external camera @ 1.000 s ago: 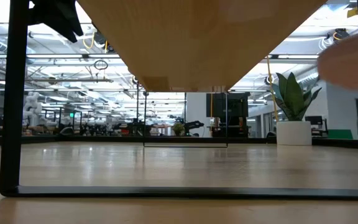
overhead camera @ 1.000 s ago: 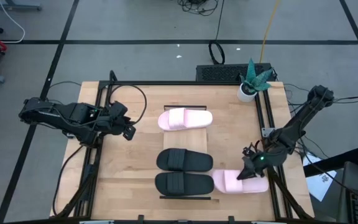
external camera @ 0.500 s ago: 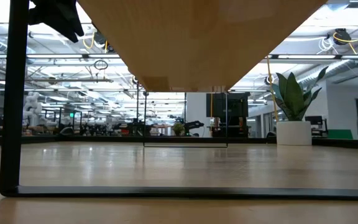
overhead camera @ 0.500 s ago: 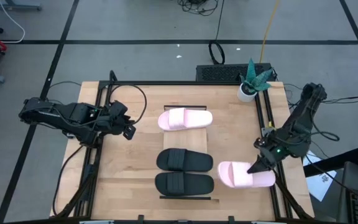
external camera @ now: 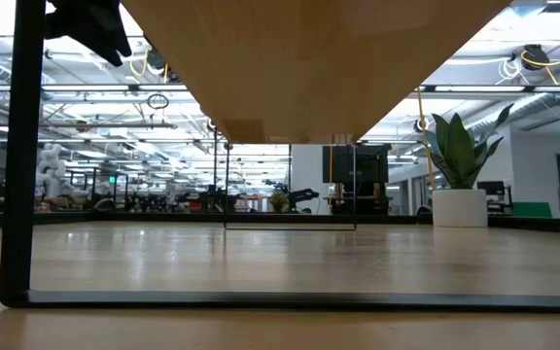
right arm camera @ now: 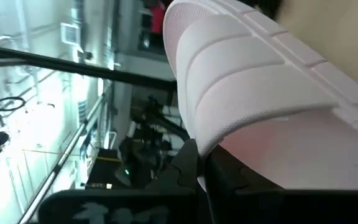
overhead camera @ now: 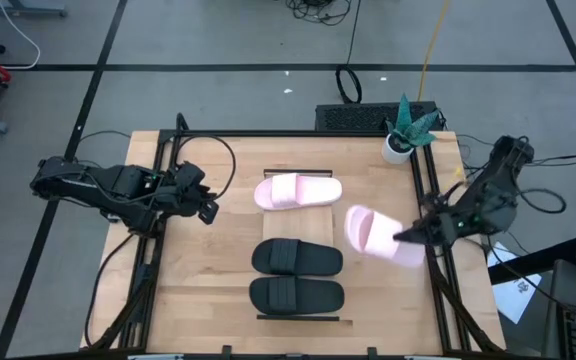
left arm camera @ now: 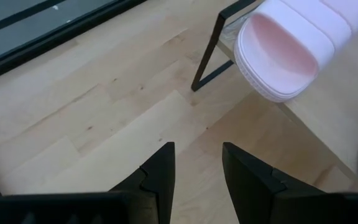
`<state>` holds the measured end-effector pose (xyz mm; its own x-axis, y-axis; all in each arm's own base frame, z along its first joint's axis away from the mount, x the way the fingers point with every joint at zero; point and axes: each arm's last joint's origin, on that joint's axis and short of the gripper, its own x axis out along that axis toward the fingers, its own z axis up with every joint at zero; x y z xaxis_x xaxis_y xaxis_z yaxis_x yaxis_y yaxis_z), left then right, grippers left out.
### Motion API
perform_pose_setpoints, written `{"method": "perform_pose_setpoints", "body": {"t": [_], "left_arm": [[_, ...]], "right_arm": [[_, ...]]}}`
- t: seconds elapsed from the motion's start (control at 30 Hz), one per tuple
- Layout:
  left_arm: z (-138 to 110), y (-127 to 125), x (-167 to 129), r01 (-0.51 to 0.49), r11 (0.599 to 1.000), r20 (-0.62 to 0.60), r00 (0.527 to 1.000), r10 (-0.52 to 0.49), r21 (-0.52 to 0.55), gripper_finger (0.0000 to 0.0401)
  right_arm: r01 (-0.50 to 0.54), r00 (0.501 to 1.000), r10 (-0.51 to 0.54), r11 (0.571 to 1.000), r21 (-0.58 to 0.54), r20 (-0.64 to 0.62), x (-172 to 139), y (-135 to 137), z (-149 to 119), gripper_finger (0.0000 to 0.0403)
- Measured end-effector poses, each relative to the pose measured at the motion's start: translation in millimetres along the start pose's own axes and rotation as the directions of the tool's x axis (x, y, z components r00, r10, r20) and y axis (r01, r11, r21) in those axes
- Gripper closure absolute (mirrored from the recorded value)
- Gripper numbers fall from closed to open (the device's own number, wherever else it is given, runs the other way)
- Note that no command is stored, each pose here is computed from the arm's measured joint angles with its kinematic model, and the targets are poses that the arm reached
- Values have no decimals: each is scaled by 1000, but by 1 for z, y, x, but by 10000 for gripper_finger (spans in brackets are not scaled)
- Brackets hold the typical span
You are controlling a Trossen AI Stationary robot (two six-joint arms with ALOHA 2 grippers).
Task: Pick and place slides into the shelf
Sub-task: Put the pink slides on the shelf
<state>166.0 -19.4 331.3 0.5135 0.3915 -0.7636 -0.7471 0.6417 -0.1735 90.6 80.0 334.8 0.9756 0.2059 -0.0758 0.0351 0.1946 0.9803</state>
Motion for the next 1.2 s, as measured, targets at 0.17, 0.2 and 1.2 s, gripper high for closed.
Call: {"method": "perform_pose_setpoints", "body": {"t": [0.17,0.2,1.2], "left_arm": [[0,0,0,3,1000,-4,1000,-3,-22,272],[0,0,0,4,1000,-5,1000,-4,-27,272],[0,0,0,8,999,-6,1000,-8,-34,272]], "right_arm": [[-51,995,57,996,-68,88,-2,38,21,403],[-49,994,55,997,-60,95,-2,45,24,403],[273,836,-92,925,265,-541,145,28,151,403]]}}
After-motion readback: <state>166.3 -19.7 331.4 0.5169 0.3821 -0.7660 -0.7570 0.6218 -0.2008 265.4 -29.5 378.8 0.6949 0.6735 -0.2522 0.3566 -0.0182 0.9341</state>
